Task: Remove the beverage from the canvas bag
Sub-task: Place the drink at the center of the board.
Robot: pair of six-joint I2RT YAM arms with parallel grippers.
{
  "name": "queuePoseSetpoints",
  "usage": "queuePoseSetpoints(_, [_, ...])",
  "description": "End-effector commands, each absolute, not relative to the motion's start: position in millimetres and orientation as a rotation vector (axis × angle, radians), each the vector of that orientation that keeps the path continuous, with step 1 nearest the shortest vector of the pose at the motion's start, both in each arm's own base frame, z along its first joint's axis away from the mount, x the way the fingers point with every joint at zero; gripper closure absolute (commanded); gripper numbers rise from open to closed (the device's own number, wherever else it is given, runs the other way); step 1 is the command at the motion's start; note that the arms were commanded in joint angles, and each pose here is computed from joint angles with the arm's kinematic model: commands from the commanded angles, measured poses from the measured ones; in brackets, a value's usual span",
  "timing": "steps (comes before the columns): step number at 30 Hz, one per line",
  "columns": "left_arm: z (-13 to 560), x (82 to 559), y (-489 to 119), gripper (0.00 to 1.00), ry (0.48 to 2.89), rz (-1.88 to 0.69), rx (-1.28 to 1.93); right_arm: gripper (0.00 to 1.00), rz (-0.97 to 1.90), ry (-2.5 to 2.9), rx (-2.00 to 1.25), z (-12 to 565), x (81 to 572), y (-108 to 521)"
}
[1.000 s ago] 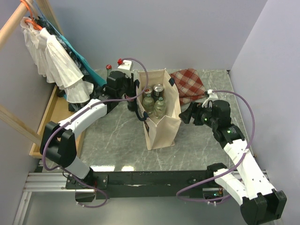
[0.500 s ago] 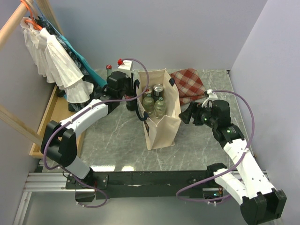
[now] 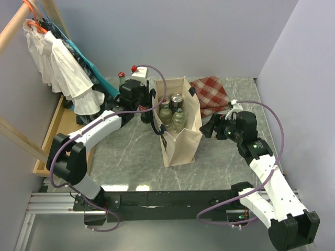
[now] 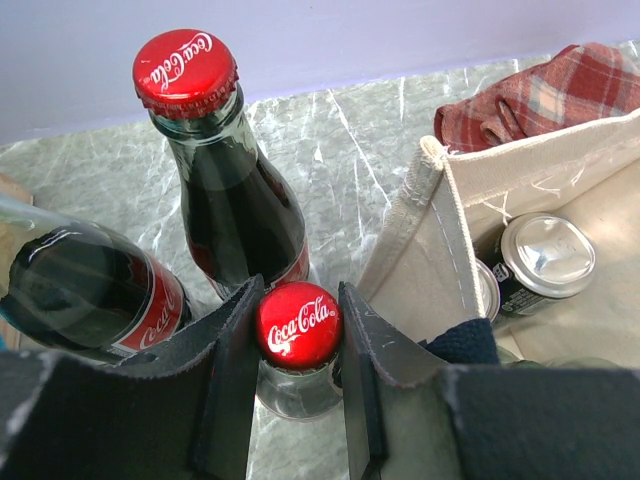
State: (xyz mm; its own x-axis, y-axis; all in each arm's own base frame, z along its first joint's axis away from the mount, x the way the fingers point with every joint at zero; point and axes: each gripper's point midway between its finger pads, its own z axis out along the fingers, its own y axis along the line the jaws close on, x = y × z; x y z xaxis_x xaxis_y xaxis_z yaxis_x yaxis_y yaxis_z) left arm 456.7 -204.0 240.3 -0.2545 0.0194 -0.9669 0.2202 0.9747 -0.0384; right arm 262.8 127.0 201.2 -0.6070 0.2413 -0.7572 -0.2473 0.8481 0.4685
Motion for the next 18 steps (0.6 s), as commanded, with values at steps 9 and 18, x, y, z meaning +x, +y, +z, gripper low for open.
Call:
queuePoseSetpoints(9, [302.6, 463.3, -201.8, 0.63, 1.638, -0.233, 0.074, 0.11, 0.653, 2.099, -0.022, 207.5, 267.0, 125.2])
queuePoseSetpoints(18, [299.8, 463.8, -197.7, 0.45, 1.65, -0.208, 0.065, 0.11, 0.662, 2.096, -0.026, 207.4, 268.5, 126.9])
